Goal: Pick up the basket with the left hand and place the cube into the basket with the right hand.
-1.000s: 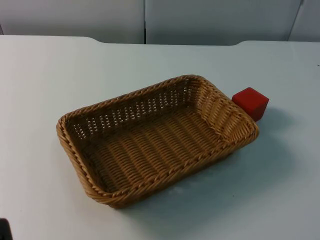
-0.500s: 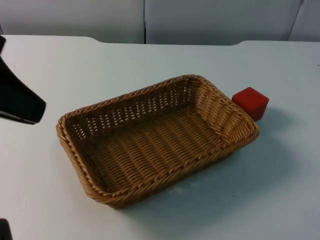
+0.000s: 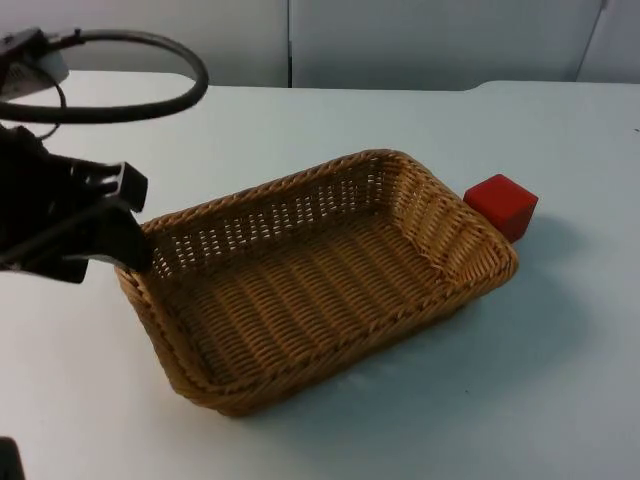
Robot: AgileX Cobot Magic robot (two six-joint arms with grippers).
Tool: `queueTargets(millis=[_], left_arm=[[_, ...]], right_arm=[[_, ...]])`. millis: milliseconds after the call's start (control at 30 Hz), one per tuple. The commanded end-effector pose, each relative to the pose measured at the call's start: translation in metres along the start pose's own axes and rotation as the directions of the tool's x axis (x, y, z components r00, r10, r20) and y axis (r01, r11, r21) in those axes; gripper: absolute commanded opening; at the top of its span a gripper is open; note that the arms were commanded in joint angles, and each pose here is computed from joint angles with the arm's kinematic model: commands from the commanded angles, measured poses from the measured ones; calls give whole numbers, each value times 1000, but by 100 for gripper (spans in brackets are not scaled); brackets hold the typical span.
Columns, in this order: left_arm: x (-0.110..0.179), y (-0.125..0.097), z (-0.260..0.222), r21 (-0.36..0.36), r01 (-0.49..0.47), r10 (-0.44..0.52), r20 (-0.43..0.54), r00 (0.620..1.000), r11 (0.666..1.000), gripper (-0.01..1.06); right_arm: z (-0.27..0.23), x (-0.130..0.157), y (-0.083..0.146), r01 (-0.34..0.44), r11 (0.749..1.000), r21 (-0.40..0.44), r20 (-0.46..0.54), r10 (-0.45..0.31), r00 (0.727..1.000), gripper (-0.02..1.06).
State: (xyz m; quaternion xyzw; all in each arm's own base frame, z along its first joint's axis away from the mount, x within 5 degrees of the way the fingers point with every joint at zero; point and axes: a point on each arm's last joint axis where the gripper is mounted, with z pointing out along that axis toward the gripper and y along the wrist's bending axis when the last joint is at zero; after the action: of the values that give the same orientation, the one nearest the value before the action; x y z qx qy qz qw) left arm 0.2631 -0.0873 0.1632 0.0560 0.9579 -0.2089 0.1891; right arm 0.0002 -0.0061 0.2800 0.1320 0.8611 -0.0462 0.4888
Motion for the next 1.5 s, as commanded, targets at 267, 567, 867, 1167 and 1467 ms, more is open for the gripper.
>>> queueTargets(millis=[267,567,867,1167,1467], left_arm=[[-1,11,32,-28,100,-102,-87,991,995,57],[-13,6,40,22,192,-189,-107,976,981,57],[-1,16,64,-5,232,-228,-197,953,973,55],[-2,19,67,-17,161,-161,-174,971,987,0],[-34,12,59,66,217,-209,-113,972,974,0]], right_arm=[[0,0,0,4,1000,-1,11,-4,1000,0],[0,0,0,4,1000,-1,11,-4,1000,0],[0,0,0,4,1000,-1,11,-4,1000,0],[0,0,0,4,1000,-1,11,-4,1000,0],[0,0,0,4,1000,-1,11,-4,1000,0]])
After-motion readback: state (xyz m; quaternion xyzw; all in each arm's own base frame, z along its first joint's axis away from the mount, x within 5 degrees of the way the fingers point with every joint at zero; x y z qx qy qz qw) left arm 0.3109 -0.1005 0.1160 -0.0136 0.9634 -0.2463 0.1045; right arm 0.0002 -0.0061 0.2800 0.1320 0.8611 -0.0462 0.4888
